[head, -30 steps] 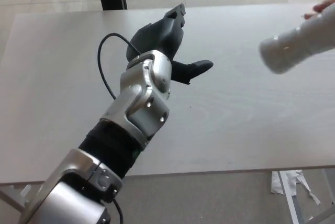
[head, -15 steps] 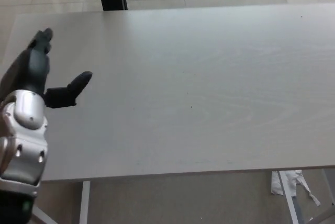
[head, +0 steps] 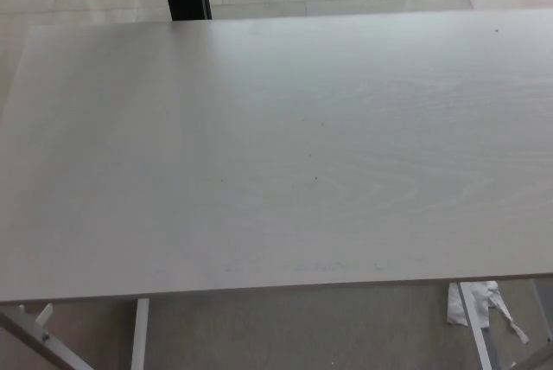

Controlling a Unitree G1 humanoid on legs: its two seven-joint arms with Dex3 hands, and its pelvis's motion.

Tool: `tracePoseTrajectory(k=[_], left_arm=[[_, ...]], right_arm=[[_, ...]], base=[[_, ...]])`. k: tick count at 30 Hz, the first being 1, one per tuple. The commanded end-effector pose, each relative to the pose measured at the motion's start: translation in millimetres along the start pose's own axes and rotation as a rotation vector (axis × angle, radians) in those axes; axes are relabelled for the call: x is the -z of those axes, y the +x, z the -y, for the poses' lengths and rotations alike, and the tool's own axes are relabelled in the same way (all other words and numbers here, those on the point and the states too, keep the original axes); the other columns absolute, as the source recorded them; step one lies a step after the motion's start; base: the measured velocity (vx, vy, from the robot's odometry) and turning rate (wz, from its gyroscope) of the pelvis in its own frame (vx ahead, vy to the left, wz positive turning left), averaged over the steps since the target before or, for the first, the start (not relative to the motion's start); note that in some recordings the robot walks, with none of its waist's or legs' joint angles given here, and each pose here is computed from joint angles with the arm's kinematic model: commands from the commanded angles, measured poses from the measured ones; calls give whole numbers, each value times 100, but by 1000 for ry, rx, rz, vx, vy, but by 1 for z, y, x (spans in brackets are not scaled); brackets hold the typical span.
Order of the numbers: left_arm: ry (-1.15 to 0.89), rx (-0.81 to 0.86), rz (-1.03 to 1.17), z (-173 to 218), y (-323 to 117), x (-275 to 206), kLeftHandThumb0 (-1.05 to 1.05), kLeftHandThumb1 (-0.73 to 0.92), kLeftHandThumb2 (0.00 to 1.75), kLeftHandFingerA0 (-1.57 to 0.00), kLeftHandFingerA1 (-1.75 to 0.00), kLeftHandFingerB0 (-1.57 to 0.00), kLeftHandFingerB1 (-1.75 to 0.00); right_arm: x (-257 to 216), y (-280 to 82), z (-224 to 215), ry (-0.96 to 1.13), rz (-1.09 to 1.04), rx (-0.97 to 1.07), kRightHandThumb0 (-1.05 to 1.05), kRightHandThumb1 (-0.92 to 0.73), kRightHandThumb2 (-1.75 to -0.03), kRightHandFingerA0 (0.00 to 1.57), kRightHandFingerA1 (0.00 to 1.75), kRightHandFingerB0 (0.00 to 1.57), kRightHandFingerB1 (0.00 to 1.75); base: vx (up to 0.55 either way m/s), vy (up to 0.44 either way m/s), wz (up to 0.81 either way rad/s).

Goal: Pick up a bottle and hand it

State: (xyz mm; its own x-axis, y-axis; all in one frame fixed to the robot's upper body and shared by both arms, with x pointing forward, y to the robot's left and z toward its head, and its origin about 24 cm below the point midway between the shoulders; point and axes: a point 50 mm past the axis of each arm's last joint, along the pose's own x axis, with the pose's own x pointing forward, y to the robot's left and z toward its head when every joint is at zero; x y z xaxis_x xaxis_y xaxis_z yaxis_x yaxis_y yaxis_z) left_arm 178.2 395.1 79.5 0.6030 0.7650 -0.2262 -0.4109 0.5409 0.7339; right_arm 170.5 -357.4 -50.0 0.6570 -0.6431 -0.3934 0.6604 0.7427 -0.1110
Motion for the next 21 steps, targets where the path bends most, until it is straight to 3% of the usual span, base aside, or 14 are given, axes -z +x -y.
tracePoseTrajectory(k=[1, 2, 3, 4, 6, 7, 8, 9, 10, 12, 14, 15, 21], left_arm=[[-378, -219, -59, -119, -22, 84, -87, 61, 58, -5, -93, 0, -46], [-381, -174, -80, -106, -18, 90, -81, 59, 57, -13, -85, 0, -50], [-289, -23, -132, -76, -14, 98, -93, 49, 89, -29, -82, -1, -47], [-259, 35, -144, -66, -14, 102, -93, 49, 89, -29, -82, -1, -47], [-233, 97, -174, -58, -17, 107, -93, 48, 88, -33, -84, -4, -50], [-240, 148, -199, -51, -17, 113, -86, 45, 86, -25, -79, -4, -54], [-269, 205, -228, -44, -16, 119, -80, 55, 57, -36, -88, -7, -59], [-280, 224, -239, -41, -15, 120, -80, 55, 57, -36, -88, -7, -59], [-303, 257, -281, -36, -13, 127, -85, 44, 84, -37, -80, -10, -58], [-349, 279, -299, -32, -14, 133, -87, 44, 85, -41, -84, -12, -60], [-350, 282, -301, -33, -14, 135, -87, 44, 85, -41, -84, -12, -60], [-381, 285, -290, -36, -16, 136, -77, 53, 57, -44, -84, -20, -58], [-443, 269, -264, -43, -17, 135, -74, 58, 58, -50, -79, -39, -52]], right_arm=[[-16, 6, 54, -69, 51, 158, -105, -40, -125, 157, 173, 26, 112], [-16, 6, 54, -62, 50, 152, -105, -40, -125, 157, 171, 25, 111], [-15, 6, 54, -70, 47, 148, -105, -40, -126, 157, 175, 24, 111], [-15, 5, 55, -63, 49, 148, -105, -40, -126, 157, 175, 24, 111], [-14, 5, 57, -94, 40, 145, -105, -40, -126, 157, 175, 23, 111], [-13, 6, 58, -89, 20, 143, -105, -40, -126, 157, 175, 24, 113], [-13, 6, 58, -101, 15, 132, -105, -40, -126, 157, 175, 22, 111], [-13, 6, 58, -96, 14, 130, -105, -40, -126, 157, 175, 22, 111], [-13, 6, 57, -104, 15, 127, -105, -40, -125, 157, 174, 23, 113], [-13, 7, 58, -121, 18, 126, -105, -40, -125, 157, 173, 22, 113], [-12, 7, 58, -123, 20, 120, -105, -40, -125, 157, 173, 22, 113], [-12, 6, 56, -104, 24, 117, -105, -39, -126, 157, 174, 23, 113], [-8, 4, 59, -86, 28, 123, -105, -40, -125, 157, 175, 25, 112]], base=[[0, 0, 0], [0, 0, 0], [0, 0, 0], [0, 0, 0], [0, 0, 0], [0, 0, 0], [0, 0, 0], [0, 0, 0], [0, 0, 0], [0, 0, 0], [0, 0, 0], [0, 0, 0], [0, 0, 0]])
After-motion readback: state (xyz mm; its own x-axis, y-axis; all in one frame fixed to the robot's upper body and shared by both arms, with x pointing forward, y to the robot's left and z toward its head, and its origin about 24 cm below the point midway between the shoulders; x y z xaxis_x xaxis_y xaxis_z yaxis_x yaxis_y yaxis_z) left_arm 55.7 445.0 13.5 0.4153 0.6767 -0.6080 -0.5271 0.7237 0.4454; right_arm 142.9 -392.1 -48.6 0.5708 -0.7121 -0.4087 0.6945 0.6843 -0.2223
